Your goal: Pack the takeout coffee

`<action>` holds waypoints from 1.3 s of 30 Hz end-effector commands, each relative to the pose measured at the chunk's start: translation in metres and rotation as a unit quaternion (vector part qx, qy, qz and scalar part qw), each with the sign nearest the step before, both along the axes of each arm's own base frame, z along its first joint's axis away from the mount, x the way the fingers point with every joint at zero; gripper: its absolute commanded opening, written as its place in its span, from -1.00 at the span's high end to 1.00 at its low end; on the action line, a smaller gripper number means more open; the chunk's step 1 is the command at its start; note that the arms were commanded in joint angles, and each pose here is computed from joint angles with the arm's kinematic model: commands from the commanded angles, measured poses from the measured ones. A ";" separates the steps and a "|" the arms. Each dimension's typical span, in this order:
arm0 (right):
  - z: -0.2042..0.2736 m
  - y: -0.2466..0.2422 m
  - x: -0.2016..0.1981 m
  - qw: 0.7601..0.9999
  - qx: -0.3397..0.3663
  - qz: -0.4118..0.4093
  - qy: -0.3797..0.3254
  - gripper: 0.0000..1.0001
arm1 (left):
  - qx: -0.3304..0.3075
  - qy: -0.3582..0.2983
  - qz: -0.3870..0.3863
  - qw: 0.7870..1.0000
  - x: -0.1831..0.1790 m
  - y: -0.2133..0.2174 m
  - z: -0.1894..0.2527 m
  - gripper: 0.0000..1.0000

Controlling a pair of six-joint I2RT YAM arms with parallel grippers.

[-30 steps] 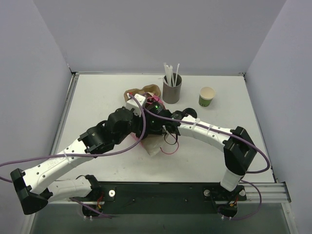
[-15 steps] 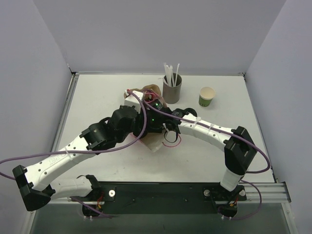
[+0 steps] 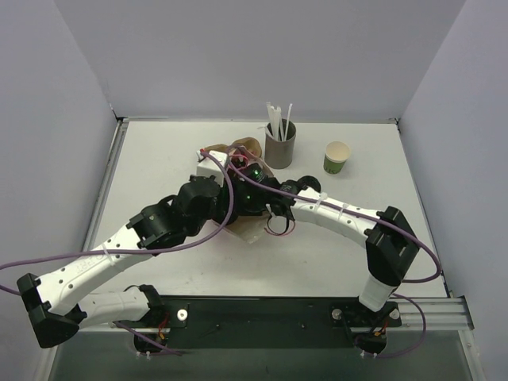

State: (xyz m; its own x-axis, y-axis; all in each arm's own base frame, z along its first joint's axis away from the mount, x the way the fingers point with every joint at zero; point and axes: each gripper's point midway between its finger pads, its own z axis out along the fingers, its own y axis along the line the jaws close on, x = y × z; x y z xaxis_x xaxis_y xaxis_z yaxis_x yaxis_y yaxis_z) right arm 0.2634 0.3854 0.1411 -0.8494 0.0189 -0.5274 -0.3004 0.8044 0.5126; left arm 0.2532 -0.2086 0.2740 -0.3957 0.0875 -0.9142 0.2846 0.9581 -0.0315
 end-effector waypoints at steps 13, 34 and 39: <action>0.063 0.007 0.009 0.994 0.023 0.045 -0.102 0.29 | 0.020 0.012 0.042 0.999 0.017 0.024 0.008 1.00; 0.070 -0.002 -0.007 0.985 0.044 0.128 -0.110 0.29 | 0.030 0.015 0.067 0.997 0.032 0.032 0.013 1.00; 0.049 0.001 -0.016 0.987 0.053 0.137 -0.061 0.30 | 0.009 0.001 0.054 0.998 0.034 0.026 0.016 1.00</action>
State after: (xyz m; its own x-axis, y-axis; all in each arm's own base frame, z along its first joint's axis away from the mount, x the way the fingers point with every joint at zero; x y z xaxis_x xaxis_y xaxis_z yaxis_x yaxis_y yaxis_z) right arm 0.2601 0.3751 0.1914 -0.7322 -0.1261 -0.6693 -0.5460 0.6961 0.4662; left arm 0.2836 -0.1796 0.2686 -0.4670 0.1199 -0.8761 0.1690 0.9846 0.0446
